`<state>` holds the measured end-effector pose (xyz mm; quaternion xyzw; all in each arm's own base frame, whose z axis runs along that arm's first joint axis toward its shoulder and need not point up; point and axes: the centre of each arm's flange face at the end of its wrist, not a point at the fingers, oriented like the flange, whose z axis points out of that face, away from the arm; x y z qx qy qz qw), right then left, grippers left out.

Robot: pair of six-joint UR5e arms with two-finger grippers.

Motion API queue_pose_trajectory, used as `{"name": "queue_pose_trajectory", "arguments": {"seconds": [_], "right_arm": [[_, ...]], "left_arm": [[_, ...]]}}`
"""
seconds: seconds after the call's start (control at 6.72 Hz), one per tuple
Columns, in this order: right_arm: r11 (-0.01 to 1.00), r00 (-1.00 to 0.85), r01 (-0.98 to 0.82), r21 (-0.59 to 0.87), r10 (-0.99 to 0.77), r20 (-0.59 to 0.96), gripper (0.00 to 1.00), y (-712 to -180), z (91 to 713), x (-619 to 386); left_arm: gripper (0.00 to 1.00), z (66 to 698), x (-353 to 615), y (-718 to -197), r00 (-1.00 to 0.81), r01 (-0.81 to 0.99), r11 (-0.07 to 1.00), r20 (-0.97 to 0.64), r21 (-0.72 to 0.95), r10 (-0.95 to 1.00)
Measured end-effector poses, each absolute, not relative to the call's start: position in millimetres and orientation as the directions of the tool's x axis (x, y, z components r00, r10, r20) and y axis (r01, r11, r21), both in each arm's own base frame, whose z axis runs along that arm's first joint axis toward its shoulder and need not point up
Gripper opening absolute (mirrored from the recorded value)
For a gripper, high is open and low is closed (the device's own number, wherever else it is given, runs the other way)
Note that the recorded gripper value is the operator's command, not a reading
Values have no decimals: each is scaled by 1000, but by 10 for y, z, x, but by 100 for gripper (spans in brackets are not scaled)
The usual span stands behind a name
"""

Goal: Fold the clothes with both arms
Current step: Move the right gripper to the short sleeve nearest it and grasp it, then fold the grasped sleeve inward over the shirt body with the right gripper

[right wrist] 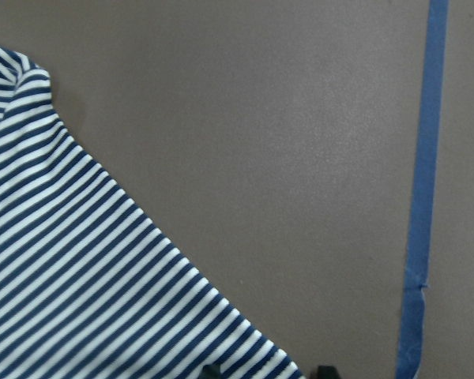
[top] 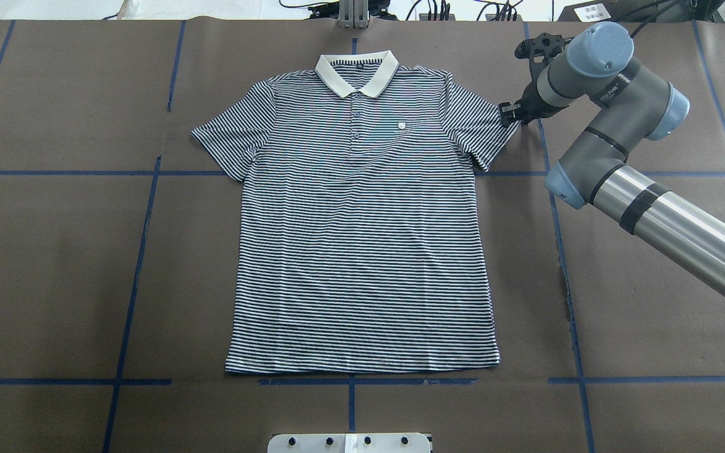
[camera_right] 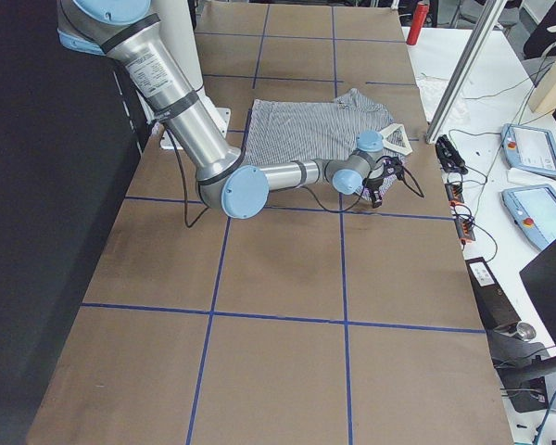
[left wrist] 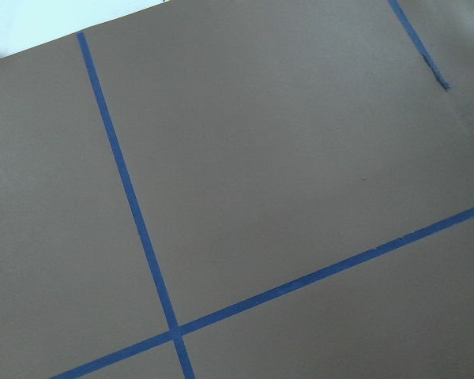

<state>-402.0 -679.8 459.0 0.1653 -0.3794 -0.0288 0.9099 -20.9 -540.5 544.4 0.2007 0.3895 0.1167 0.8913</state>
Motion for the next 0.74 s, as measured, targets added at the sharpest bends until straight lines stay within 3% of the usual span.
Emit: {"name": "queue_pose_trajectory", "arguments": {"seconds": [0.74], "right_arm": [[935, 683, -81, 345, -200, 702, 0, -6837, 4243, -4046]], "left_arm": [[100, 5450, -209, -5415, 669, -52, 893, -648, 447, 363]]}}
